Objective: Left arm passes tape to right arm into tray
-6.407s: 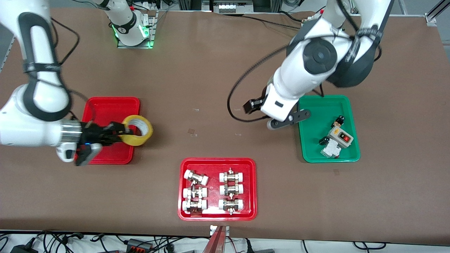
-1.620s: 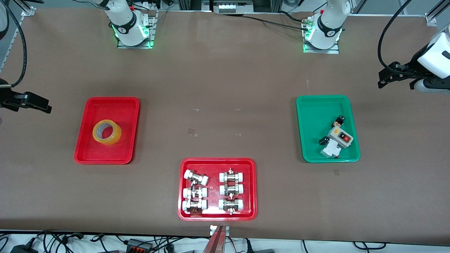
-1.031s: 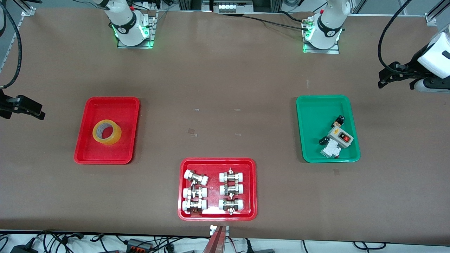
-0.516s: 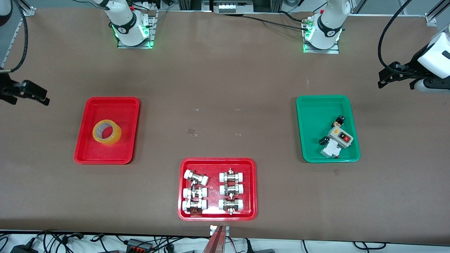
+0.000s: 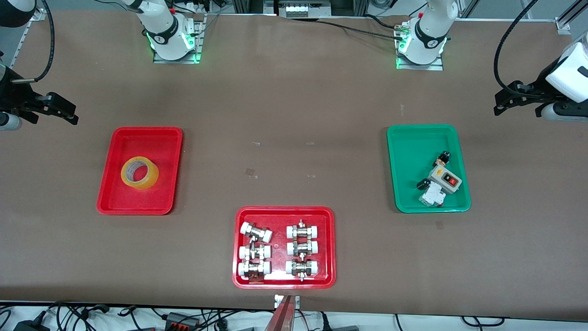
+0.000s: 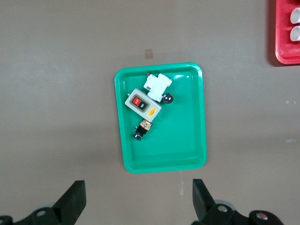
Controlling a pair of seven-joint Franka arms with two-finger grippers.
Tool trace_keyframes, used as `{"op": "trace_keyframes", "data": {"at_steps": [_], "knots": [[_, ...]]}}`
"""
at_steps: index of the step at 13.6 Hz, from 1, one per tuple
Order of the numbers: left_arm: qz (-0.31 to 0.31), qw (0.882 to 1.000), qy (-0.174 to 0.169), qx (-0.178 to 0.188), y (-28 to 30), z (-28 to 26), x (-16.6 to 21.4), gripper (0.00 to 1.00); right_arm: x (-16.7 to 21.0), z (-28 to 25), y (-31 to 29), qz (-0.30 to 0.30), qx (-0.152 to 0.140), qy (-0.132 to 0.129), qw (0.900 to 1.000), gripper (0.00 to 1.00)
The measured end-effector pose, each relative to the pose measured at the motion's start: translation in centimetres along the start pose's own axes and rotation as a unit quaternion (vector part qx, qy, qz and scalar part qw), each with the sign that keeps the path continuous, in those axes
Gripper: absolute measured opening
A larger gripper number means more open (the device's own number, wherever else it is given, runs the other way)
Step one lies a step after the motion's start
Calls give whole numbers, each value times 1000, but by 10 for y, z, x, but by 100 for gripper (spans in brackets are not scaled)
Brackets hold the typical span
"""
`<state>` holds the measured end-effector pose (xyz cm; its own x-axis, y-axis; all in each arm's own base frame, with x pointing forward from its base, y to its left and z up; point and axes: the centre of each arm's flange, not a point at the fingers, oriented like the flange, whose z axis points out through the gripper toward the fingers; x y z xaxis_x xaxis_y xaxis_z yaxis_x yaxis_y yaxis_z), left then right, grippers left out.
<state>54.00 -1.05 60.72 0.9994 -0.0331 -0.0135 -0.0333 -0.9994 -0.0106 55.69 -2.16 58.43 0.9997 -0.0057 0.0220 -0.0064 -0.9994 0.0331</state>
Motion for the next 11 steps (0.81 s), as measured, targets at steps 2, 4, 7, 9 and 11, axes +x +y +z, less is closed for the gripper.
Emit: {"op": "trace_keyframes", "data": {"at_steps": [2, 4, 7, 9, 11], "knots": [[0, 1000, 0, 0, 0, 0, 0, 100, -1, -2, 0, 0, 0, 2, 1000, 100], [-1, 1000, 0, 0, -1, 0, 0, 100, -1, -2, 0, -1, 0, 2, 1000, 100], [-1, 1000, 0, 0, -1, 0, 0, 100, -1, -3, 0, -1, 0, 3, 1000, 100], [-2, 1000, 0, 0, -2, 0, 0, 100, -2, -5, 0, -1, 0, 5, 1000, 100], [-2, 1000, 0, 0, -3, 0, 0, 100, -3, -7, 0, -1, 0, 6, 1000, 100]]}}
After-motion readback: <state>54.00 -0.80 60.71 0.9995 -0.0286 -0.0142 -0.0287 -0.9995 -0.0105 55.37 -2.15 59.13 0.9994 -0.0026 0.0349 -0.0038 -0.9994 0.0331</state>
